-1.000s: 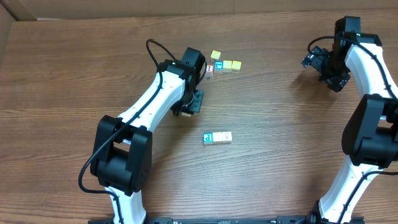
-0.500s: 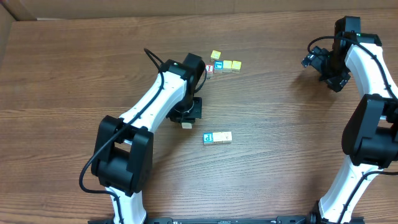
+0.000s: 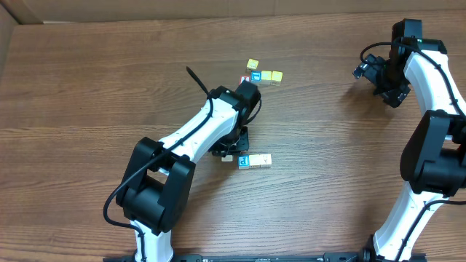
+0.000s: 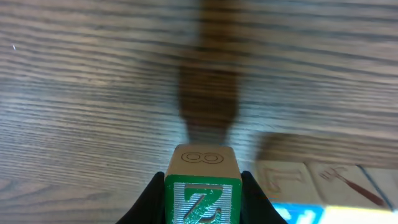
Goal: Flip 5 blocks
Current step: 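Carry the Z block down beside the P block row and release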
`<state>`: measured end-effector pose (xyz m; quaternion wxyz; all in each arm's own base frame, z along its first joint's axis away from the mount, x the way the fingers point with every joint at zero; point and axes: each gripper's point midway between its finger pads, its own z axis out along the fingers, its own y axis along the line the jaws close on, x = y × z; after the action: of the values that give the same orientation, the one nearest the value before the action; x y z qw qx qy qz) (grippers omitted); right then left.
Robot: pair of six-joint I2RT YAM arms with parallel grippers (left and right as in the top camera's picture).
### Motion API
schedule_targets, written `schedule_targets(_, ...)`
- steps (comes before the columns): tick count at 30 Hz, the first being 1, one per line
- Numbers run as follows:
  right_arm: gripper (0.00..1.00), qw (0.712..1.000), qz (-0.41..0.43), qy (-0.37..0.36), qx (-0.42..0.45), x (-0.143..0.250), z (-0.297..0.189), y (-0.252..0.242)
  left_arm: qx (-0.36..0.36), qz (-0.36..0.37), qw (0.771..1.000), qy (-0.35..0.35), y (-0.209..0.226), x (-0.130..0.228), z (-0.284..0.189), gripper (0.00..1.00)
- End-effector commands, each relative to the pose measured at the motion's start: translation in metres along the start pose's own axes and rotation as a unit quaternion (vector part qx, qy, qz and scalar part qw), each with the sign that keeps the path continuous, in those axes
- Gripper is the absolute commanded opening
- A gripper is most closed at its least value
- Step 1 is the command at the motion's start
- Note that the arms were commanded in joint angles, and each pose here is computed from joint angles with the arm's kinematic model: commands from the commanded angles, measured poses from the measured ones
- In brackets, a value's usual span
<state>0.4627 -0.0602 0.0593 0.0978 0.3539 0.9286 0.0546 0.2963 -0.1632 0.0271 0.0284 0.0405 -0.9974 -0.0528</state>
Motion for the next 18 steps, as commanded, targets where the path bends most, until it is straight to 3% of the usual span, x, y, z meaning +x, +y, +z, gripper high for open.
schedule_targets(1,1.0,1.0,-0.004,-0.022,-0.015,-0.0083,-0.0171,0.0074,-0.01,-0.028,1.0,-0.009,0.0076,0.0021,0.0011,0.12)
schedule_targets(7,1.0,1.0,-0.004,-0.022,-0.015,-0.0083,-0.0172,0.0074,0.007,-0.027,1.0,0.0,0.0015,0.0045,0.0016,0.15)
schedule_targets(13,1.0,1.0,-0.004,-0.022,-0.015,-0.0083,-0.0171,0.0074,0.011,-0.029,1.0,0.0,0.0038,0.0013,0.0012,0.27)
schedule_targets(18,1.0,1.0,-0.004,-0.022,-0.015,-0.0083,-0.0171,0.0074,0.022,-0.033,0.999,0.002,0.0063,-0.0039,-0.0012,0.29)
